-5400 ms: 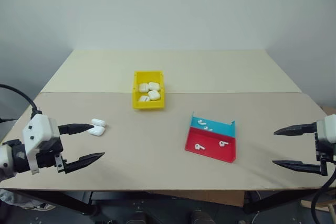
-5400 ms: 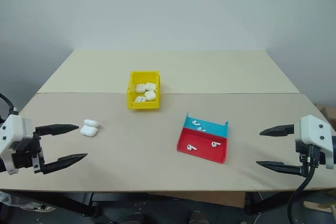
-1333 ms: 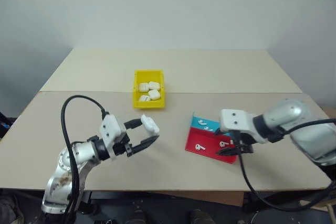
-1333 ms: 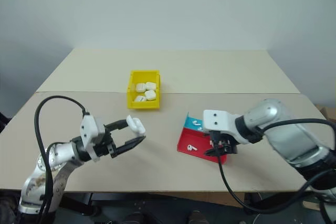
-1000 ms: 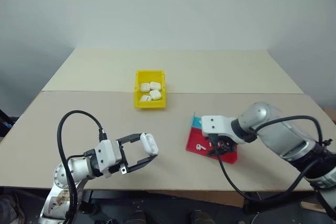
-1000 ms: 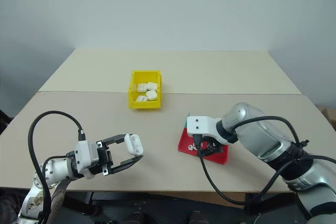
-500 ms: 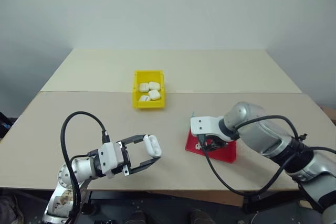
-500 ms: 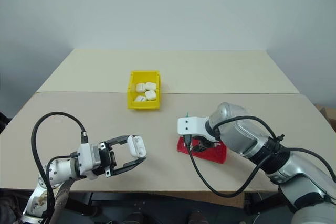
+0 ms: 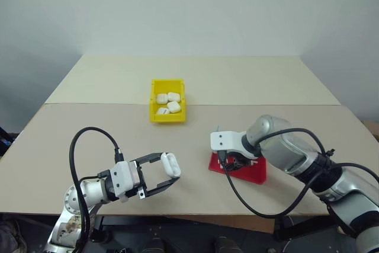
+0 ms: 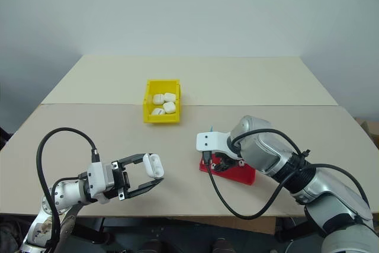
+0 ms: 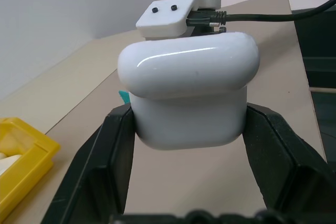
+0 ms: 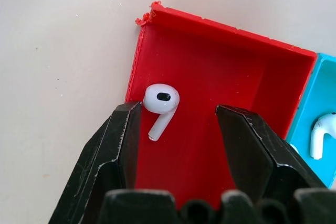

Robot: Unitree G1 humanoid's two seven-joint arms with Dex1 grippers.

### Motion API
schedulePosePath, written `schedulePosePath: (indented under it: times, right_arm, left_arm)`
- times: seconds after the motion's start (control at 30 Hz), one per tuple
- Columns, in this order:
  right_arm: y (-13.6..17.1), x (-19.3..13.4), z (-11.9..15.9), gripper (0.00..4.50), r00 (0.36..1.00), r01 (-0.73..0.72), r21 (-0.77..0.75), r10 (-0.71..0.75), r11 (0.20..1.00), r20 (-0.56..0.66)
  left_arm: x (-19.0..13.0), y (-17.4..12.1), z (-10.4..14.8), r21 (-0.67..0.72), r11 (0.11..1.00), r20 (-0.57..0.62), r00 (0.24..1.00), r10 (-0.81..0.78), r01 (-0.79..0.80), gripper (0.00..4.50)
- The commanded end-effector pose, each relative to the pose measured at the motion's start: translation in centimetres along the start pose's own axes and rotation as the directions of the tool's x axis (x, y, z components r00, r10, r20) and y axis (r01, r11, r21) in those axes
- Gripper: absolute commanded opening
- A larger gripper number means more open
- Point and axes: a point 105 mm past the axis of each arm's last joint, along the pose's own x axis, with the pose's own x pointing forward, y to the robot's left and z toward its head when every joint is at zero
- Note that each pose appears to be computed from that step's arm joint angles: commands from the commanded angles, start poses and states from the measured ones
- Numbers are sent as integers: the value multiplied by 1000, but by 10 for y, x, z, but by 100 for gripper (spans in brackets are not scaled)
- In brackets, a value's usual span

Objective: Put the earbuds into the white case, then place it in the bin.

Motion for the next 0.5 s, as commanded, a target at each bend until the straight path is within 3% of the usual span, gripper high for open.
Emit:
schedulePosePath:
  times: [0.03, 0.23, 0.37, 0.5]
  right_arm:
    - [-3, -7, 7, 271, 1000, 19, -25, -19, 1000, 10]
    - [0, -6, 11, 271, 1000, 6, -35, -5, 999, 22]
    - [1, -5, 13, 182, 1000, 5, -35, -4, 999, 26]
    - [1, -5, 13, 182, 1000, 5, -35, -4, 999, 27]
  left_arm:
    - [2, 1, 10, 49, 999, 25, 1000, -3, 2, 278]
    - [1, 2, 10, 53, 999, 23, 1000, -1, -1, 278]
    - [1, 2, 10, 51, 999, 15, 1000, 0, 0, 278]
    - [0, 2, 9, 45, 999, 6, 1000, -1, 1, 278]
